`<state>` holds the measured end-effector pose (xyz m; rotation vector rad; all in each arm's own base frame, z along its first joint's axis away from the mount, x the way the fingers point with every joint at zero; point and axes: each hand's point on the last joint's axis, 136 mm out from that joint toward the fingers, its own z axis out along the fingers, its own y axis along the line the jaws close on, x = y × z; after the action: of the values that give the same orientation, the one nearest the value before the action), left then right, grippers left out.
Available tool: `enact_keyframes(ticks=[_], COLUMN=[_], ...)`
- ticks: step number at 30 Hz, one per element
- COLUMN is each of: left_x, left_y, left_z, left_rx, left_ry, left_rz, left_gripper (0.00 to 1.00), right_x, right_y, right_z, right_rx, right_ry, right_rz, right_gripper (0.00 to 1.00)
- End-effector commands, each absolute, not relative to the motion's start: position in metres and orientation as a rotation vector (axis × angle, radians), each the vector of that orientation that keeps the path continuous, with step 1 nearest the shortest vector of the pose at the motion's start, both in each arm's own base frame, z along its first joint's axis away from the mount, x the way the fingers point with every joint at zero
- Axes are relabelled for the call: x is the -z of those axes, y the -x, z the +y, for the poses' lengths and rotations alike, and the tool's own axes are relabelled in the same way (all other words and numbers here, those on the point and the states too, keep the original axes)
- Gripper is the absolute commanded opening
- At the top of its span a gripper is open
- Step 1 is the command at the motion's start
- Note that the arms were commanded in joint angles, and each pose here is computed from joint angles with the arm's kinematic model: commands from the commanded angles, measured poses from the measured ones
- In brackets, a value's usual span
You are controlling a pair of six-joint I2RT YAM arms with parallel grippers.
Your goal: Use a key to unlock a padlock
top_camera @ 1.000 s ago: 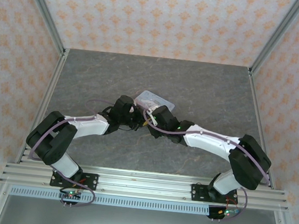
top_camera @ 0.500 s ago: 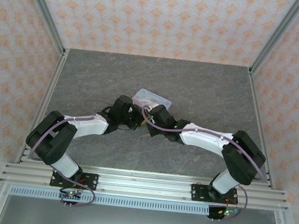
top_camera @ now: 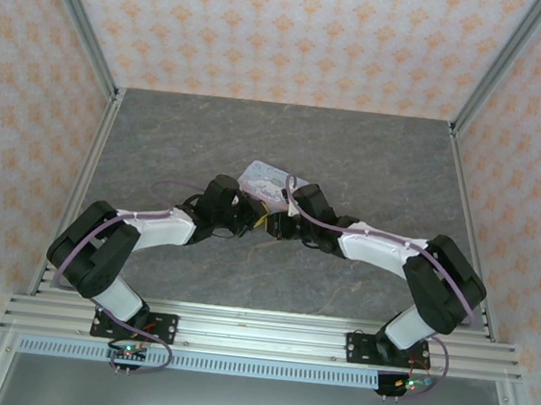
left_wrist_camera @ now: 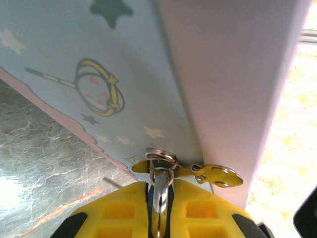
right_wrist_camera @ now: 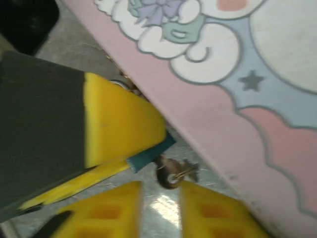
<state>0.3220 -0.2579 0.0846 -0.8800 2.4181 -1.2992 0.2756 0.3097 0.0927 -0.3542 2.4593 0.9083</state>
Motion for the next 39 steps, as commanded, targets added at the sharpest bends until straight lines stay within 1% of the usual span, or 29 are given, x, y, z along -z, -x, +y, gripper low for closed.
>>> enact_keyframes(ticks=[1,9,17,27,28,30,35,37,39], left_x=[-0.092,-0.081,-0.073,-0.060,-0.060,-0.059,-0.060,-0.062,-0.064], left_y=[-0.313,-0.308,-0.299,-0.285,-0.284,-0.282,-0.278,-0.276,-0.274], left_z=[-0.272,-0.269,-0.278,-0.291,-0.291,-0.290,-0.284,-0.281,-0.278], left_rx=[1.380,1.335,1.338,1.317,1.312,1.300,1.277,1.269,1.257], left_ry=[0.784,0.768,0.760,0.720,0.714,0.713,0.723,0.725,0.722], left_rz=[2.439,2.471,2.484,2.523,2.525,2.531,2.526,2.520,2.516], left_gripper=[0.00,0.00,0.00,0.00,0.02,0.10,0.46,0.54,0.60], right_x=[-0.142,-0.149,-0.144,-0.114,-0.110,-0.104,-0.094,-0.093,-0.095], right_y=[-0.279,-0.271,-0.266,-0.270,-0.271,-0.275,-0.284,-0.289,-0.296], right_z=[0.316,0.288,0.296,0.288,0.286,0.283,0.275,0.274,0.274], right_rx=[-1.022,-1.045,-1.226,-1.153,-1.134,-1.114,-1.069,-1.055,-1.046], right_ry=[0.327,0.125,-0.056,-0.133,-0.142,-0.156,-0.190,-0.190,-0.187], right_rz=[2.290,2.240,2.215,2.257,2.265,2.272,2.286,2.287,2.284], right_gripper=[0.45,0.54,0.55,0.55,0.55,0.55,0.55,0.55,0.55])
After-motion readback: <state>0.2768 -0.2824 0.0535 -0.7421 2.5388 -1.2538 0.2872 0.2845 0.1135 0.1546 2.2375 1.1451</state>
